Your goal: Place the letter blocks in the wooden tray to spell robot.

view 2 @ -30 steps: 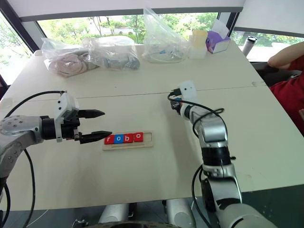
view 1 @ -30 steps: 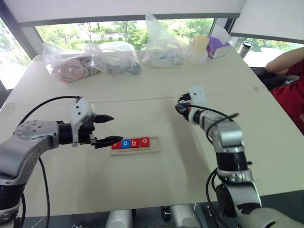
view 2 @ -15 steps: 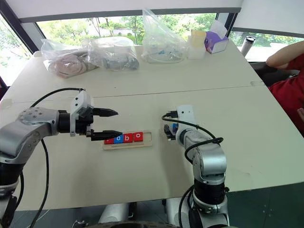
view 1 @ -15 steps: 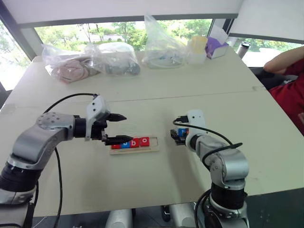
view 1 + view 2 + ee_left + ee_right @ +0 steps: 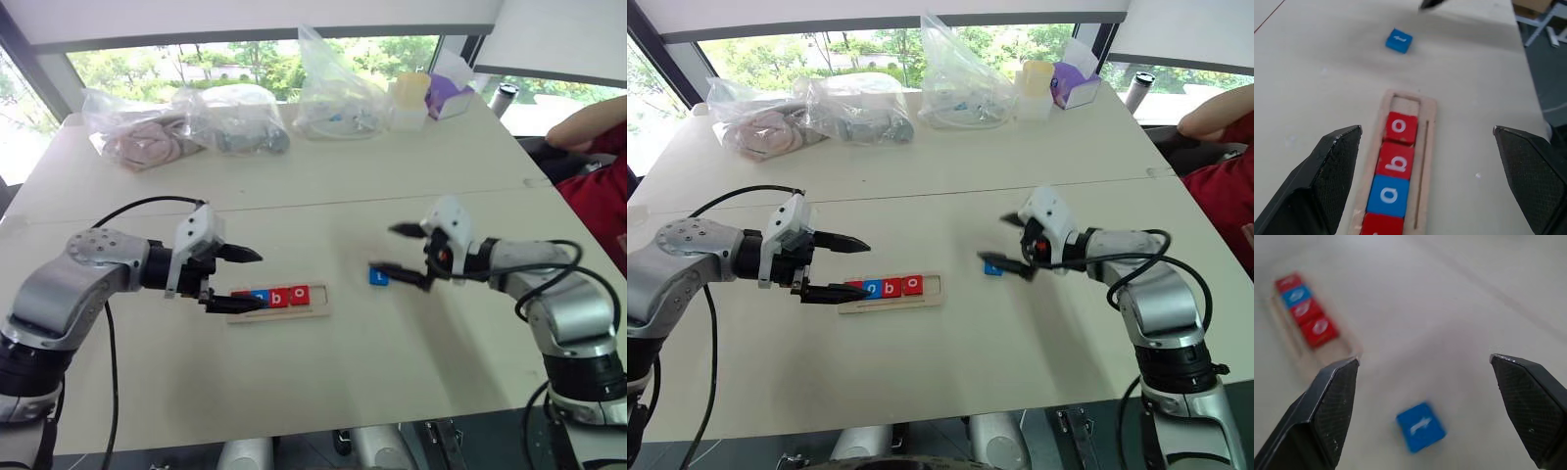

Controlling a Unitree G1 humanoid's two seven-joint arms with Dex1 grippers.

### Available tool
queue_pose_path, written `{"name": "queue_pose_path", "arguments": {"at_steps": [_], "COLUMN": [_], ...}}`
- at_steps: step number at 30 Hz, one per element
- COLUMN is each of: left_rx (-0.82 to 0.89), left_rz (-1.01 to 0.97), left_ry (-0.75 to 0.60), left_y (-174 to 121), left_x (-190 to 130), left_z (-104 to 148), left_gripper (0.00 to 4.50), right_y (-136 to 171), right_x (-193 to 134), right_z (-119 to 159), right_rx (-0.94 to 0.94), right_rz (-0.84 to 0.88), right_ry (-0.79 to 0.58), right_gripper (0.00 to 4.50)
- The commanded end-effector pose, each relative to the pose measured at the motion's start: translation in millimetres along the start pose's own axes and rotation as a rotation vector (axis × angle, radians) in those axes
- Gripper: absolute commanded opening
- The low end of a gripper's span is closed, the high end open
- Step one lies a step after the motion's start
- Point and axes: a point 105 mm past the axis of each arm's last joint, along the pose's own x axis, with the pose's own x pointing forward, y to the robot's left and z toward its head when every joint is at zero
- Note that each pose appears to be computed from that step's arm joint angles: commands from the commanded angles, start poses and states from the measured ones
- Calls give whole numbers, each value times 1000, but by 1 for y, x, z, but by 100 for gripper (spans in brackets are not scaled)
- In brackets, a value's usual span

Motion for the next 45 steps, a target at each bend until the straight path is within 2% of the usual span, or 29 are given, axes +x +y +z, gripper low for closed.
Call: {"name": "queue_pose_path", "arguments": {"at_steps": [1, 9, 12, 16, 17, 19, 22, 25, 28, 31, 35, 45], "left_rx": [26, 0, -4, -8, -9, -10, -9, -10, -5, 14, 8, -10], "left_rz": [5, 52, 70, 78, 82, 91, 107, 119, 129, 142, 136, 151], "left_ry": [-14, 5, 10, 11, 12, 14, 21, 36, 62, 96, 77, 58], "left_y": [-6, -12, -13, -14, -13, -10, -6, -2, 0, 3, 0, -5], "left_x": [-1, 2, 5, 3, 2, 1, -3, -10, -14, -14, -10, -6], "left_z": [7, -4, -8, -10, -10, -11, -11, -13, -15, -20, -18, -19], "left_gripper": [450, 450, 450, 450, 450, 450, 450, 450, 450, 450, 450, 450], "right_y": [-7, -18, -16, -13, -14, -15, -15, 6, 30, 45, 53, 46], "right_x": [0, 15, 17, 17, 17, 16, 20, 31, 43, 57, 68, 83], "right_z": [-19, -32, -36, -35, -35, -34, -15, 19, 34, 36, 31, 14], "right_rx": [-178, -217, -214, -213, -213, -221, -224, -234, -277, -310, -340, -410], "right_rz": [93, 142, 165, 179, 177, 166, 158, 227, 310, 353, 381, 380], "right_ry": [85, 64, 60, 50, 50, 55, 5, -79, -87, -84, -57, 42], "right_gripper": [441, 441, 352, 153, 115, 116, 116, 116, 116, 116, 116, 116]}}
